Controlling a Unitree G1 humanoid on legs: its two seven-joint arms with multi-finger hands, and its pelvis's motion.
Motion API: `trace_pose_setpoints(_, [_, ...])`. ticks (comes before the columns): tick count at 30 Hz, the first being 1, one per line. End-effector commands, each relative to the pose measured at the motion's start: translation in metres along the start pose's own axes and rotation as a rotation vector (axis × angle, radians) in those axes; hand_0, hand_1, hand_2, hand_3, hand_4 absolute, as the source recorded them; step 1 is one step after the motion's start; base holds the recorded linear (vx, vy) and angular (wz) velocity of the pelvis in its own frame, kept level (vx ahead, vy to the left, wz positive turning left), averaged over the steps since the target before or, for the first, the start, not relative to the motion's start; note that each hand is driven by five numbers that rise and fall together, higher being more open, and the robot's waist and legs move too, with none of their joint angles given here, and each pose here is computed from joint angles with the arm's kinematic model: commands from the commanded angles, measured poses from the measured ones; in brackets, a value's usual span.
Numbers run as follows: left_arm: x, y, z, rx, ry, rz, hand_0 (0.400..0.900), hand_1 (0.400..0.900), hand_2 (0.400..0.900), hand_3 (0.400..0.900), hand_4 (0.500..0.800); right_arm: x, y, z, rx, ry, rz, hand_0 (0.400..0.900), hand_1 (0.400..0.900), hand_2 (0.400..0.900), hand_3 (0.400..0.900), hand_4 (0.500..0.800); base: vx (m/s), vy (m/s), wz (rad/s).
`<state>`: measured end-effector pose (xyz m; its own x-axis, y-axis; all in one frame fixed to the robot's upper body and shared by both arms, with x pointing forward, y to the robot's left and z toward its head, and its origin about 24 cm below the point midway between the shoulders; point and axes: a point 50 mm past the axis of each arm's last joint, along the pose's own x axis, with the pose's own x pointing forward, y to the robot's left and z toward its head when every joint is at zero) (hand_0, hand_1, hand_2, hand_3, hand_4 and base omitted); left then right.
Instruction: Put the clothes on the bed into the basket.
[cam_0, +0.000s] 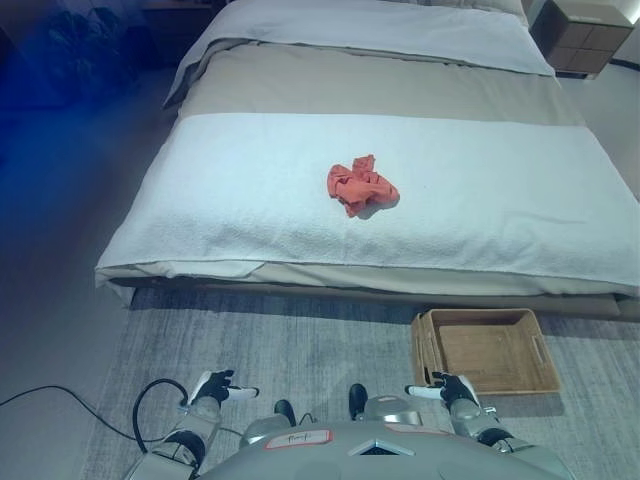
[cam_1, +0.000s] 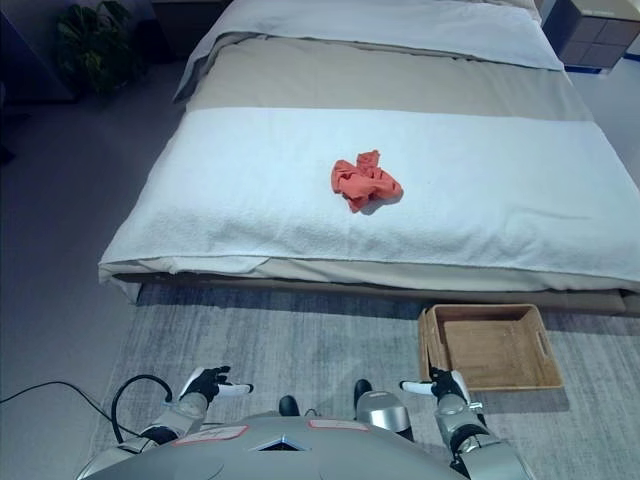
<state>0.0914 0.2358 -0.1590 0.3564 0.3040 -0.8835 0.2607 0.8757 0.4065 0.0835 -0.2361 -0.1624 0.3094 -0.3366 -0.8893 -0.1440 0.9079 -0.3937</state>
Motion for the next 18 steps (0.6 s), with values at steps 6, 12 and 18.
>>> trace_pose_setpoints(6, [0.005,0.03,0.017,0.038,-0.035,0.119,0.9,0.9,0.9,0.9,0.8,0.005,-0.028,0.021,-0.046,-0.044,-0.089,0.9,0.9,0.9,0.9,0.8,0.012,0.029,-0.01])
trace_pose_setpoints(12, [0.006,0.034,0.025,0.027,-0.057,0.131,0.9,0.9,0.9,0.9,0.8,0.006,-0.03,0.029,-0.046,-0.062,-0.095,0.9,0.9,0.9,0.9,0.8,0.0,0.073,-0.13])
trace_pose_setpoints(18, [0.006,0.041,0.033,0.022,-0.075,0.162,0.9,0.9,0.9,0.9,0.8,0.006,-0.033,0.034,-0.036,-0.074,-0.108,0.9,0.9,0.9,0.9,0.8,0.044,0.148,-0.18])
